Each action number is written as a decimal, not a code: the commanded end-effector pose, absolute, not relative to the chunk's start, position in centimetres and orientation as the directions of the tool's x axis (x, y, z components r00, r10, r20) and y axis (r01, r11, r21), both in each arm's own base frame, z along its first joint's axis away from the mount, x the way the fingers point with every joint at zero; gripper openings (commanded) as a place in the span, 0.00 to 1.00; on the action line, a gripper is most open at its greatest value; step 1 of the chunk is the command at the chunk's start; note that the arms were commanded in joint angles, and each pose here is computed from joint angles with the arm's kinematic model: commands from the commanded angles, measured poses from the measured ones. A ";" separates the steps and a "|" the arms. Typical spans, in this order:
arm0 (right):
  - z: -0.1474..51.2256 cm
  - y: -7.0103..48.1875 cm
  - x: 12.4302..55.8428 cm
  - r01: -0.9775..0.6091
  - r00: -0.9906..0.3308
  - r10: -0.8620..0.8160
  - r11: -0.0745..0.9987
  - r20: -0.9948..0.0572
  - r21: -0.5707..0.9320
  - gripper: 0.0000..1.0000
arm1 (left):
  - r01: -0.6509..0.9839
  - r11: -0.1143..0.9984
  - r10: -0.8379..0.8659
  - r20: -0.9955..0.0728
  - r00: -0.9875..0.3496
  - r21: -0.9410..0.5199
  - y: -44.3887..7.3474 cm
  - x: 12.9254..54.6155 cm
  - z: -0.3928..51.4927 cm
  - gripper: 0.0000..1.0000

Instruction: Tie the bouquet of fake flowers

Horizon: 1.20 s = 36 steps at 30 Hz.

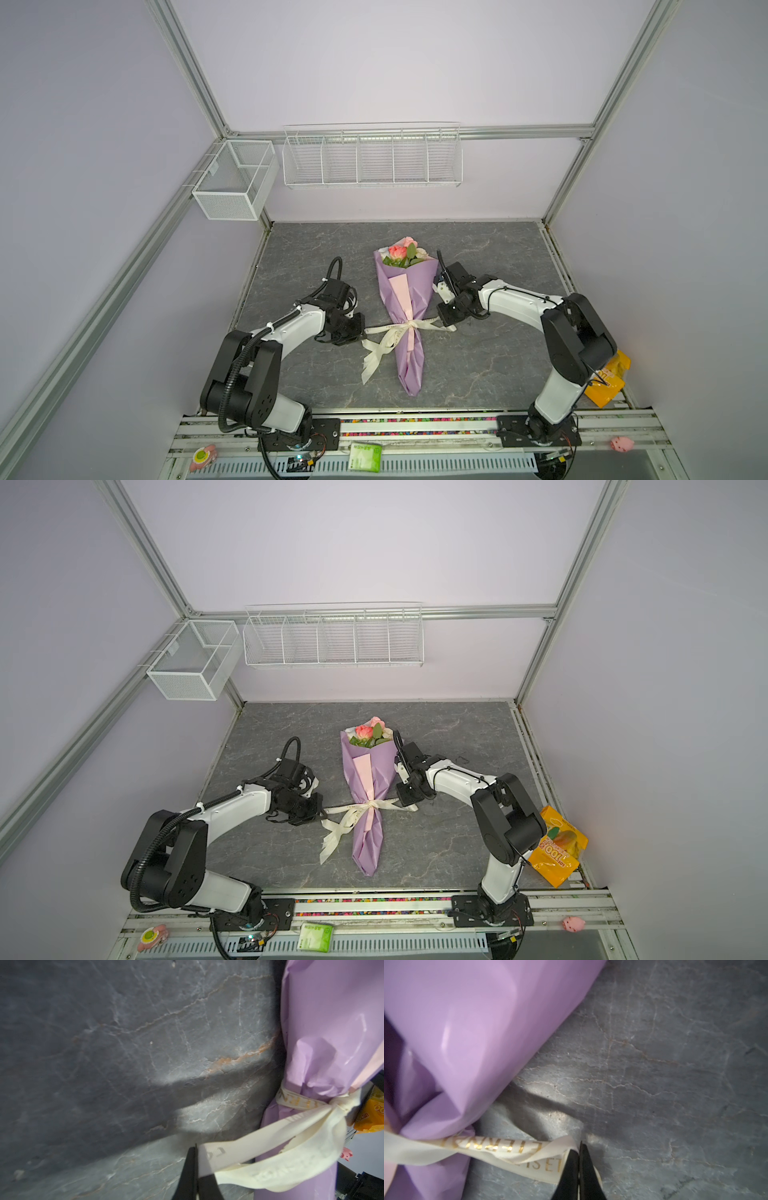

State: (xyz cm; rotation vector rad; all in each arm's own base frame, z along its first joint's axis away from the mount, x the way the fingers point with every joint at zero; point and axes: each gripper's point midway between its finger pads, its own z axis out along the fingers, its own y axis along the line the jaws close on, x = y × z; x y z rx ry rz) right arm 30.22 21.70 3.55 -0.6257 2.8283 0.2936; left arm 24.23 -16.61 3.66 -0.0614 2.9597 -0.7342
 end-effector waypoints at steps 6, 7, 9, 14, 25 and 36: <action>2.9 19.3 30.5 -0.374 -0.908 -0.347 0.924 -0.234 0.078 0.07 | -0.067 0.932 -0.095 -0.060 -0.994 -0.356 -14.5 24.2 2.6 0.00; 2.9 19.3 30.5 -0.373 -0.909 -0.346 0.925 -0.234 0.079 0.07 | -0.065 0.932 -0.092 -0.059 -0.994 -0.358 -14.6 24.2 2.6 0.00; 2.9 19.2 30.5 -0.372 -0.909 -0.346 0.925 -0.233 0.079 0.07 | -0.066 0.931 -0.091 -0.052 -0.995 -0.358 -14.6 24.2 2.4 0.00; 2.9 18.8 30.7 -0.358 -0.913 -0.335 0.932 -0.234 0.062 0.07 | -0.075 0.939 -0.099 -0.054 -0.994 -0.336 -14.2 24.2 2.2 0.00; 4.9 19.8 30.5 -0.365 -0.903 -0.314 0.921 -0.293 0.137 0.07 | -0.028 0.922 -0.082 -0.126 -0.989 -0.387 -15.4 26.2 4.5 0.00; 7.8 20.8 30.0 -0.346 -0.890 -0.234 0.906 -0.392 0.245 0.07 | 0.026 0.917 -0.069 -0.222 -0.972 -0.399 -15.9 28.2 8.4 0.00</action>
